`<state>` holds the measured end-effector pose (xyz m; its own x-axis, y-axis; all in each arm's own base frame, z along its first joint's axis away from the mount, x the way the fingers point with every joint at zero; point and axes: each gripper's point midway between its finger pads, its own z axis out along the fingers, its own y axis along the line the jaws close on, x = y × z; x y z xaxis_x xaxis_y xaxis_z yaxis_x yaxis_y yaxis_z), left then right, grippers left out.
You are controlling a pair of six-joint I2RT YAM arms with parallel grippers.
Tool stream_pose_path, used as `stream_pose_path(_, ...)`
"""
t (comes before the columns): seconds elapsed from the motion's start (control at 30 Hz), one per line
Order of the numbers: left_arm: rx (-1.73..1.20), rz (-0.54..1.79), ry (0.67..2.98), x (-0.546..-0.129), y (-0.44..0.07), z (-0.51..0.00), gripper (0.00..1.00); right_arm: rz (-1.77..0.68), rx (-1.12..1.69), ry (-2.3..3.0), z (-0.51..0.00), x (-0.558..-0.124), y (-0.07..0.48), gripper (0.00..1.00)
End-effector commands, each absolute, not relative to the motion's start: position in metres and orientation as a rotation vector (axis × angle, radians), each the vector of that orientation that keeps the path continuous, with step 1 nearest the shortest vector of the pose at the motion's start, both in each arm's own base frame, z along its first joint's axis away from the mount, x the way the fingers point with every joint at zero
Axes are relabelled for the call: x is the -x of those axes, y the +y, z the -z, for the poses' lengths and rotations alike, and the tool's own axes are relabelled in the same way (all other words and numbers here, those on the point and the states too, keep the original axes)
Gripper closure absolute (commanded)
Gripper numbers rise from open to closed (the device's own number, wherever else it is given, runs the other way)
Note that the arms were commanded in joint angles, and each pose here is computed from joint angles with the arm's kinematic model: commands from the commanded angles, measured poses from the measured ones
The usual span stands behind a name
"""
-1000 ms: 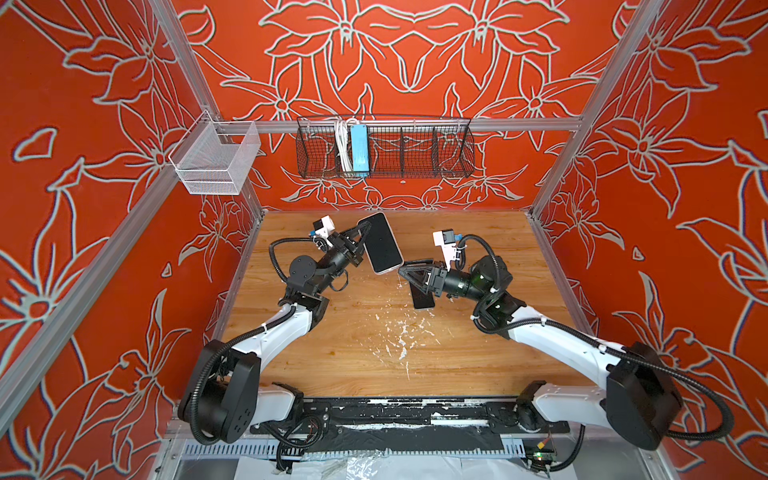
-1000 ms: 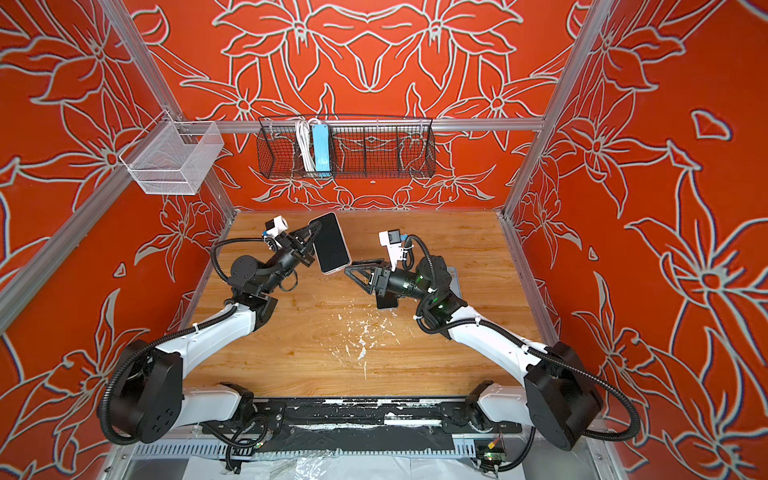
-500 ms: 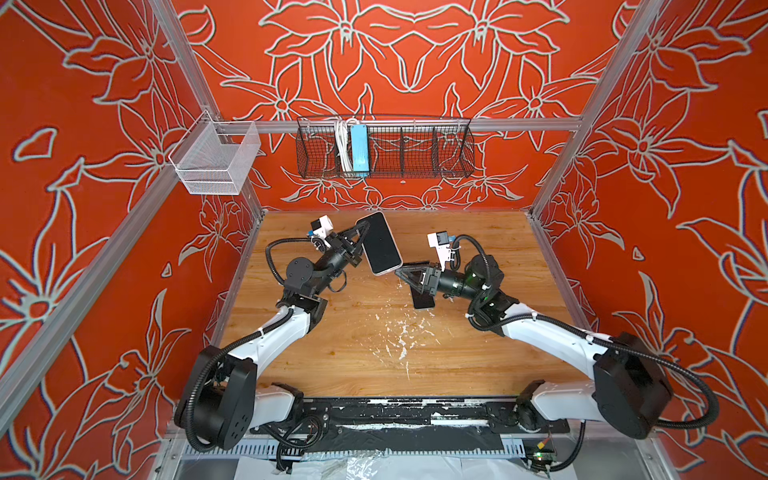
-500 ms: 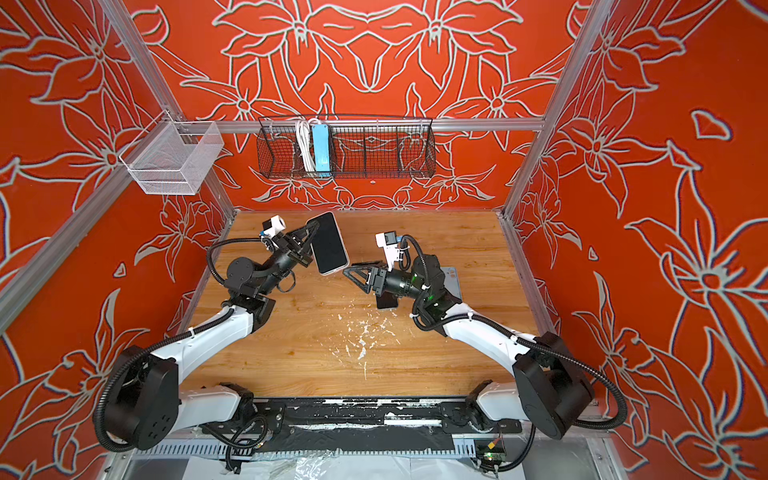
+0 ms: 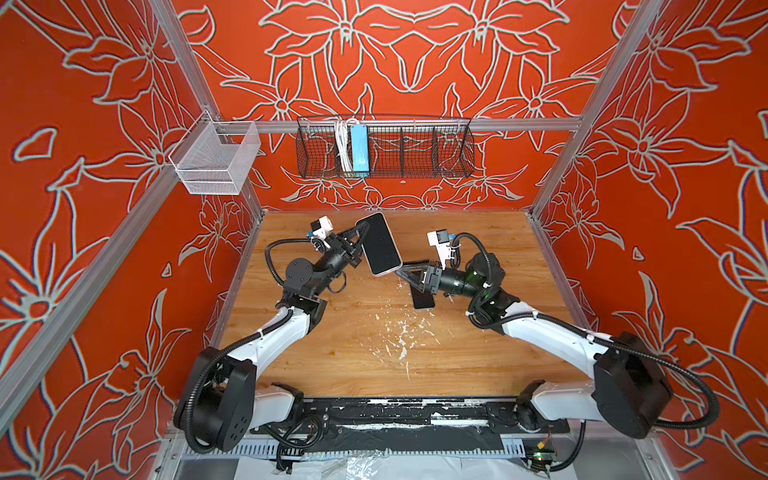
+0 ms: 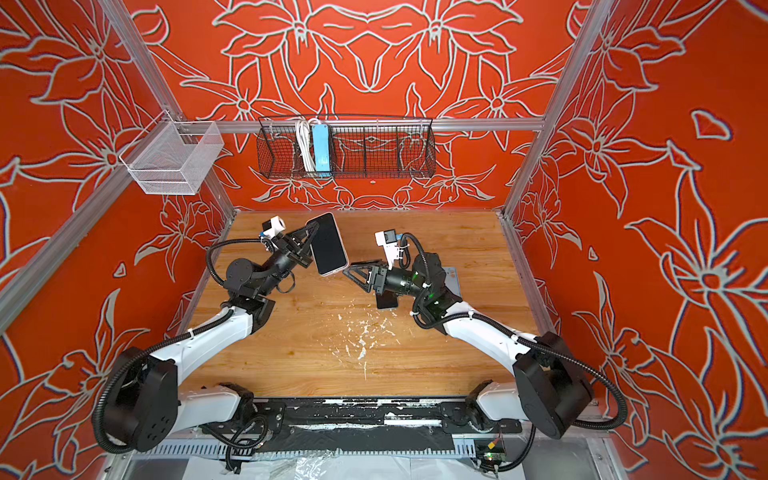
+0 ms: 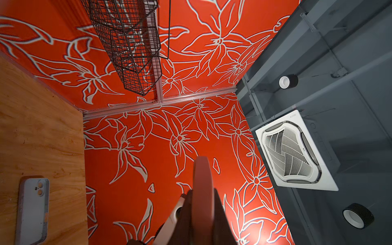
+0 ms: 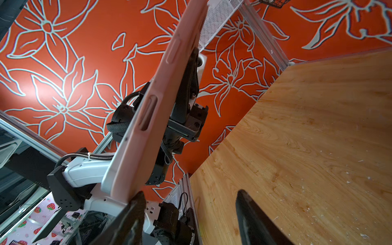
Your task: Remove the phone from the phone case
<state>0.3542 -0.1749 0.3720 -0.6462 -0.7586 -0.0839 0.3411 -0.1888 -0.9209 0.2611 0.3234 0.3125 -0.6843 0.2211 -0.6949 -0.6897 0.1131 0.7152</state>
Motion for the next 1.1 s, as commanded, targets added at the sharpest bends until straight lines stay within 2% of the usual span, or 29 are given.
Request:
stream_pose_path(0.0,0.442,1.941,1.251,-0.347,-0.173,-0.395,1.00,-1.699,0.557,1.605,-0.340,-0.249,0.324,0.31)
stream_pose_path(0.4,0.444,1.942,1.258,-0.350,-0.174,-0.394,1.00,-1.691,0.592,1.547,-0.356,-0.243,0.321,0.31)
stream_pose_path(1.07,0.414,1.971,1.212,-0.332,-0.169,-0.413,1.00,-1.643,0.429,1.638,-0.334,-0.273,0.322,0.31)
